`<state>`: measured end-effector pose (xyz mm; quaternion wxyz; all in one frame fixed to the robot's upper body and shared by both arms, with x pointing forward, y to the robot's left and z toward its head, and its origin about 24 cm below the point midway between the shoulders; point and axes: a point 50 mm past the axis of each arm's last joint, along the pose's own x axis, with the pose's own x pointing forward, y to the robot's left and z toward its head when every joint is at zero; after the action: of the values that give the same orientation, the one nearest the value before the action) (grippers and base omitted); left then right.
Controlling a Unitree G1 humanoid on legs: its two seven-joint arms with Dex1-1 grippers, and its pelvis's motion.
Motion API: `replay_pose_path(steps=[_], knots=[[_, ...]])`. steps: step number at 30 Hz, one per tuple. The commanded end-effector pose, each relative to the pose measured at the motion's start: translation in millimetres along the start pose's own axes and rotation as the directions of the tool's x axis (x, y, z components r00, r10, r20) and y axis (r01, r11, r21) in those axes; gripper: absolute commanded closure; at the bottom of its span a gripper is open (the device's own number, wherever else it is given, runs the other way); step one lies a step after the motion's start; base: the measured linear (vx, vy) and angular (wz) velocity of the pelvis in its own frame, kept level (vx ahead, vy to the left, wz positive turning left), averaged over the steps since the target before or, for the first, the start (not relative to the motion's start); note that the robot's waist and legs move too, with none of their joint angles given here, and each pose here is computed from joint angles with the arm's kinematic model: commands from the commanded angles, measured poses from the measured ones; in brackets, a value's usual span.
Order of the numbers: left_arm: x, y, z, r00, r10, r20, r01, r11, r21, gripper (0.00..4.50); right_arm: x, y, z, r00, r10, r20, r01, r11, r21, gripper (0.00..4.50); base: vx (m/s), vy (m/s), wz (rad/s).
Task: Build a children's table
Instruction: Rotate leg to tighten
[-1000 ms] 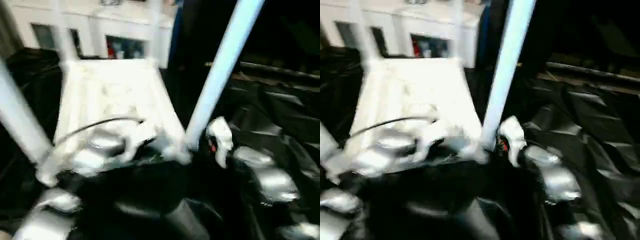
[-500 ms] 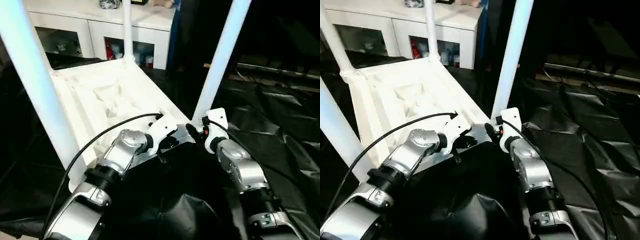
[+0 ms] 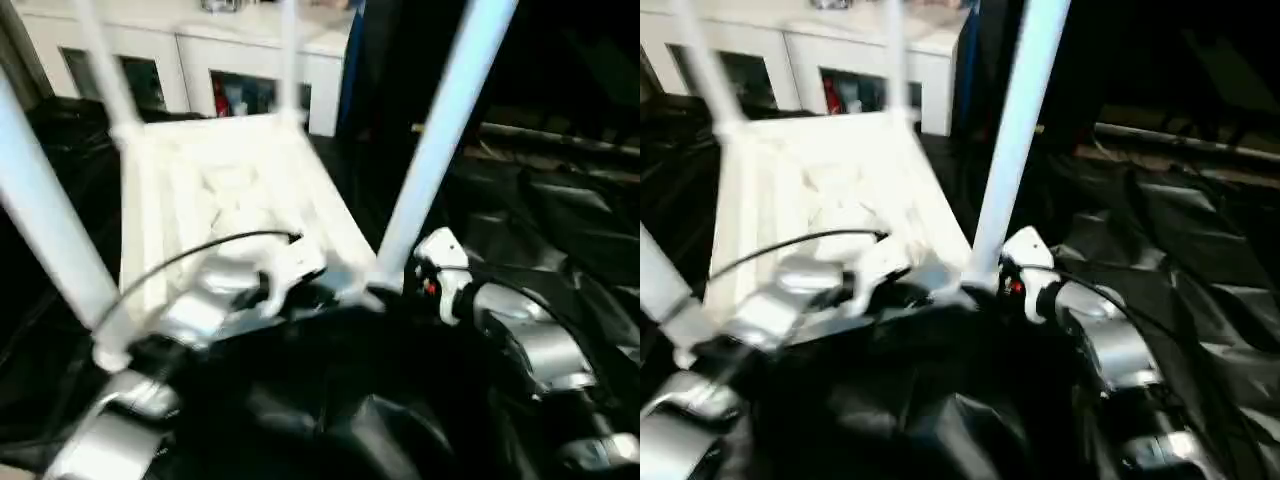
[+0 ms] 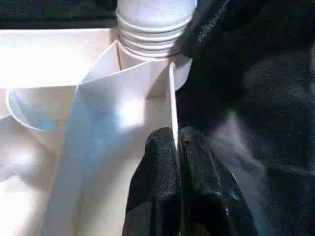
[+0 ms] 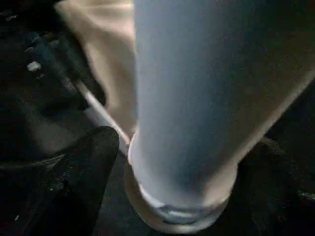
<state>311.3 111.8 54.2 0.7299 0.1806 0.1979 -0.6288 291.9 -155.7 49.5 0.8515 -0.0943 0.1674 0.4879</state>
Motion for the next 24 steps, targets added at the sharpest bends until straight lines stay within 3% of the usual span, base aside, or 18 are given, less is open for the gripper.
replay_pose_path(steps=[1, 8, 9, 12, 19, 24], knots=[[3.6, -7.5, 10.4, 0.994, -0.084, 0.065, 0.081, 0.996, 0.047, 4.50, -6.7, 4.6, 4.5, 0.996, 0.084, 0.002, -0.084, 0.996, -0.028, 0.70, 0.000, 0.000, 0.00], [-9.5, -9.7, 4.8, 0.992, -0.120, 0.048, 0.118, 0.992, 0.051, 4.50, -13.7, 12.2, 0.1, 0.981, 0.183, -0.058, -0.186, 0.981, -0.053, 0.70, 0.000, 0.000, 0.00], [-10.6, -10.0, 4.7, 0.991, -0.124, 0.048, 0.122, 0.991, 0.050, 4.50, -13.0, 11.8, 0.3, 0.982, 0.179, -0.051, -0.182, 0.982, -0.048, 0.97, 0.000, 0.000, 0.00], [-12.9, -10.8, 3.8, 0.990, -0.132, 0.048, 0.130, 0.990, 0.050, 4.50, -10.0, 12.6, 2.9, 0.982, 0.188, -0.024, -0.189, 0.981, -0.034, 0.97, 0.000, 0.000, 0.00], [-13.0, -12.4, 3.1, 0.989, -0.138, 0.051, 0.136, 0.990, 0.046, 4.50, -9.2, 15.2, 3.1, 0.977, 0.212, -0.012, -0.212, 0.977, -0.020, 1.70, 0.000, 0.000, 0.00], [-13.4, -11.7, 2.4, 0.990, -0.132, 0.048, 0.130, 0.991, 0.042, 4.50, -10.2, 17.4, -1.2, 0.975, 0.219, -0.024, -0.219, 0.976, -0.007, 1.79, 0.000, 0.000, 0.00]])
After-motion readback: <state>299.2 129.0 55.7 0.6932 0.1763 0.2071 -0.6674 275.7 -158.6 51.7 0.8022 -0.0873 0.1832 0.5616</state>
